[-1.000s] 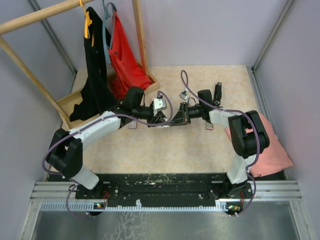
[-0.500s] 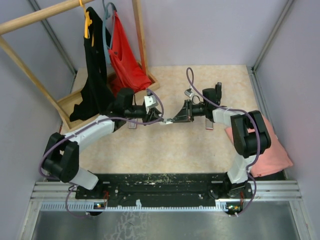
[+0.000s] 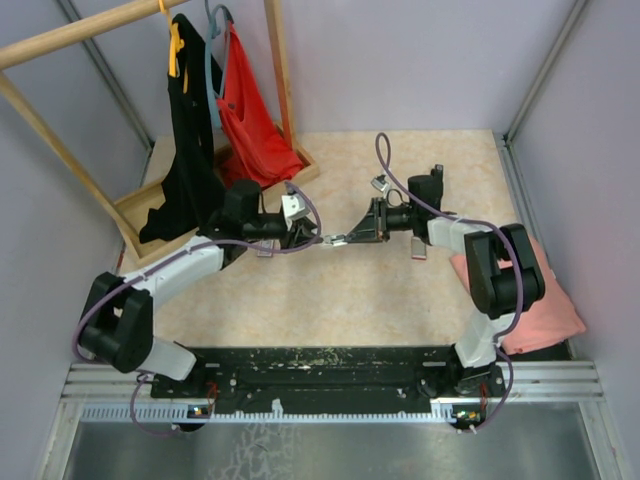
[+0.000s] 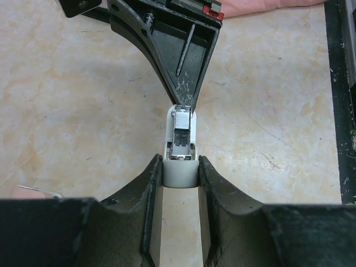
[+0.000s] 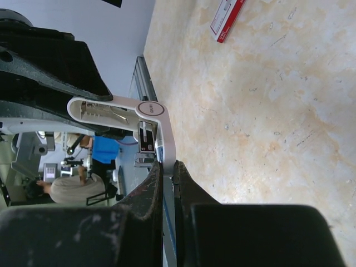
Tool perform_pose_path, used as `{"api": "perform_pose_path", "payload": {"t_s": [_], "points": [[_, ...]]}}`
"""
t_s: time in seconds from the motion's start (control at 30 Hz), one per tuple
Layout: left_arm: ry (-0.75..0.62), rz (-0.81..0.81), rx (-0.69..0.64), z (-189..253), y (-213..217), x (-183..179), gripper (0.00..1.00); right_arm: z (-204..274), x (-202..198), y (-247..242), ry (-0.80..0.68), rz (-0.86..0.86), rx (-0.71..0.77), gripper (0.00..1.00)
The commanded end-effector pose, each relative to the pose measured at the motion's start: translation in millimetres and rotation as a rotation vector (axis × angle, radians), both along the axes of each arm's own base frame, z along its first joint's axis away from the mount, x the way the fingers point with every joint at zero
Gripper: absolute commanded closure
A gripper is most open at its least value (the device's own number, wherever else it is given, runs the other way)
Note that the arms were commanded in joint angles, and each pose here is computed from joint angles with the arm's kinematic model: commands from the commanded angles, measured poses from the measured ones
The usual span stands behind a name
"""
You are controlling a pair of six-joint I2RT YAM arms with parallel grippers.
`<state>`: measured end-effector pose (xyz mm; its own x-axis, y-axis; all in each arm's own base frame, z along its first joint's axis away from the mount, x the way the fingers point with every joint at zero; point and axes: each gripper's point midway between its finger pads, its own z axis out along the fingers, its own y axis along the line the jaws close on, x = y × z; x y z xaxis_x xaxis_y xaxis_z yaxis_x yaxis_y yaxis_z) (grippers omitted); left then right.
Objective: Unload the staples from the stapler
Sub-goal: Unload the staple at the center of the board.
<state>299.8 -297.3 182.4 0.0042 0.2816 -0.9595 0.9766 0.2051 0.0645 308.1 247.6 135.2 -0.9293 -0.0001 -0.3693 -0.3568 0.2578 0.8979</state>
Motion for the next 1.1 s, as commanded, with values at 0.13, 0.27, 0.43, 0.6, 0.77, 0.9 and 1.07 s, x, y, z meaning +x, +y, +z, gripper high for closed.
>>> {"api": "perform_pose_path", "payload": {"t_s": [0.13, 0.27, 0.43, 0.6, 0.77, 0.9, 1.07], "points": [[-0.067, 0.059, -0.017, 17, 19, 7, 0.7, 19, 14, -14, -0.133, -0.051, 0.0, 1.0], [-0.064, 0.052, -0.014, 16, 19, 6, 0.61, 21, 14, -15, -0.14, -0.055, 0.0, 1.0], [-0.063, 0.04, -0.008, 15, 20, 2, 0.43, 25, 15, -17, -0.151, -0.064, -0.004, 1.0], [-0.063, 0.02, -0.017, 19, 18, -2, 0.38, 23, 16, -18, -0.156, -0.072, -0.021, 1.0], [-0.048, 0.006, -0.029, 36, 15, -2, 0.02, 27, 18, -21, -0.202, -0.091, -0.052, 1.0], [-0.007, 0.037, -0.022, 50, 13, 7, 0.0, 26, 20, -23, -0.227, -0.099, -0.078, 1.0], [0.109, 0.067, 0.025, 49, 8, 20, 0.0, 24, 21, -25, -0.265, -0.1, -0.107, 1.0]]}}
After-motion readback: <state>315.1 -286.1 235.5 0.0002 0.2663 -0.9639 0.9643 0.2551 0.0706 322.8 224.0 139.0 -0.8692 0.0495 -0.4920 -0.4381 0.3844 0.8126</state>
